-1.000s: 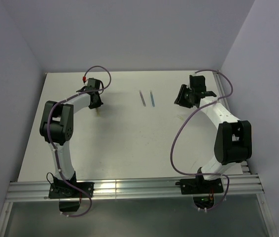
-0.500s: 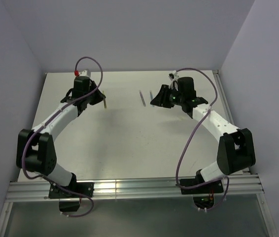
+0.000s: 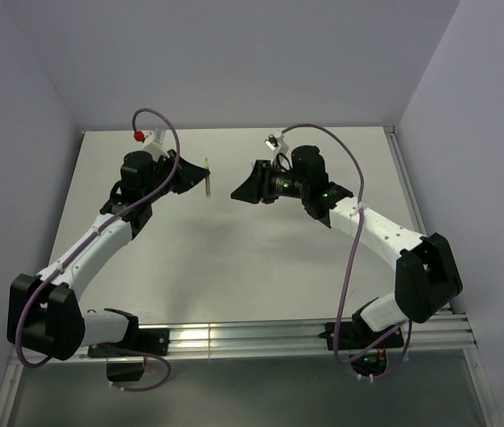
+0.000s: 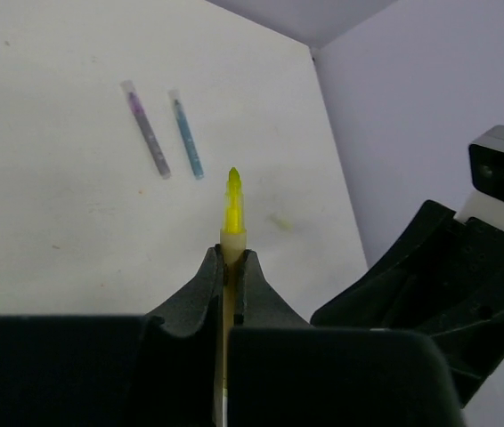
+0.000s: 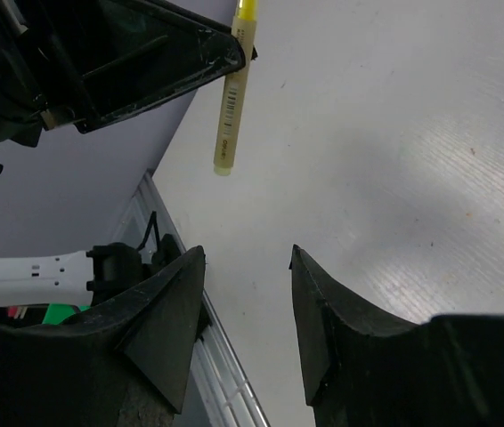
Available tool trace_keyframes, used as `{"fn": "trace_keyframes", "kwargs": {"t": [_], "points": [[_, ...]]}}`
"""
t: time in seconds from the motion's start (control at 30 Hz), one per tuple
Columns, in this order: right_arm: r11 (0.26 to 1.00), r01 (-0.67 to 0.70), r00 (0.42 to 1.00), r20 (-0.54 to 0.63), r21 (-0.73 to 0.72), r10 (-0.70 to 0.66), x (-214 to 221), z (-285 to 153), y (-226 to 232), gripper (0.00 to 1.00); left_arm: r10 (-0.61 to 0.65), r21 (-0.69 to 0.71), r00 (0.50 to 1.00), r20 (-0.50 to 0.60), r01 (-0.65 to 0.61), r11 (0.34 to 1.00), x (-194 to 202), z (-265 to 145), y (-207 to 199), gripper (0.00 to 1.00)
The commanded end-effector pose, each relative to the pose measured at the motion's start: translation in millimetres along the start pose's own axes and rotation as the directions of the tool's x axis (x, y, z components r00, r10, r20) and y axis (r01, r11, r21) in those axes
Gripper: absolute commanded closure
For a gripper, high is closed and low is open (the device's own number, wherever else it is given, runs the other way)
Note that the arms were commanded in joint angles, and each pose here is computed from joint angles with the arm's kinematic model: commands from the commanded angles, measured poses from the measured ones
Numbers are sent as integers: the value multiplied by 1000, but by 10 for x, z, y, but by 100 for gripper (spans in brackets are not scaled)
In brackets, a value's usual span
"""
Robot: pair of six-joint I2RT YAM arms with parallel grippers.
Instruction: Insert the pens into the pen caps
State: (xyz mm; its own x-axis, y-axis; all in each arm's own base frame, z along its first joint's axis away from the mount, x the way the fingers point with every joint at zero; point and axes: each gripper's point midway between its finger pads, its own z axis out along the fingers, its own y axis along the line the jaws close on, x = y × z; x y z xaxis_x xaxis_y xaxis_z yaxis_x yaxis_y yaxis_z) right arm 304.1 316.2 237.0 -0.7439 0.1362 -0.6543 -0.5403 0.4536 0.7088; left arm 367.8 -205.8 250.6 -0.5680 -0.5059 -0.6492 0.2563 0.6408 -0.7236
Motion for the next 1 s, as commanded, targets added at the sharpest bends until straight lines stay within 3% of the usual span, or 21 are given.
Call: {"fn": "trace_keyframes", "kwargs": {"t": [0.0, 0.37, 0.97], "points": [[994, 79, 992, 100, -77, -71, -315, -11, 362, 48, 4, 155, 998, 58, -13, 988, -147, -119, -415, 100], [994, 100, 983, 157, -37, -93, -406, 1, 413, 49, 20, 301, 999, 49, -34, 953, 18, -250, -700, 100], [989, 134, 965, 235, -62, -116, -684, -135, 649, 49, 38, 365, 999, 6, -38, 930, 225, -362, -779, 100]]}}
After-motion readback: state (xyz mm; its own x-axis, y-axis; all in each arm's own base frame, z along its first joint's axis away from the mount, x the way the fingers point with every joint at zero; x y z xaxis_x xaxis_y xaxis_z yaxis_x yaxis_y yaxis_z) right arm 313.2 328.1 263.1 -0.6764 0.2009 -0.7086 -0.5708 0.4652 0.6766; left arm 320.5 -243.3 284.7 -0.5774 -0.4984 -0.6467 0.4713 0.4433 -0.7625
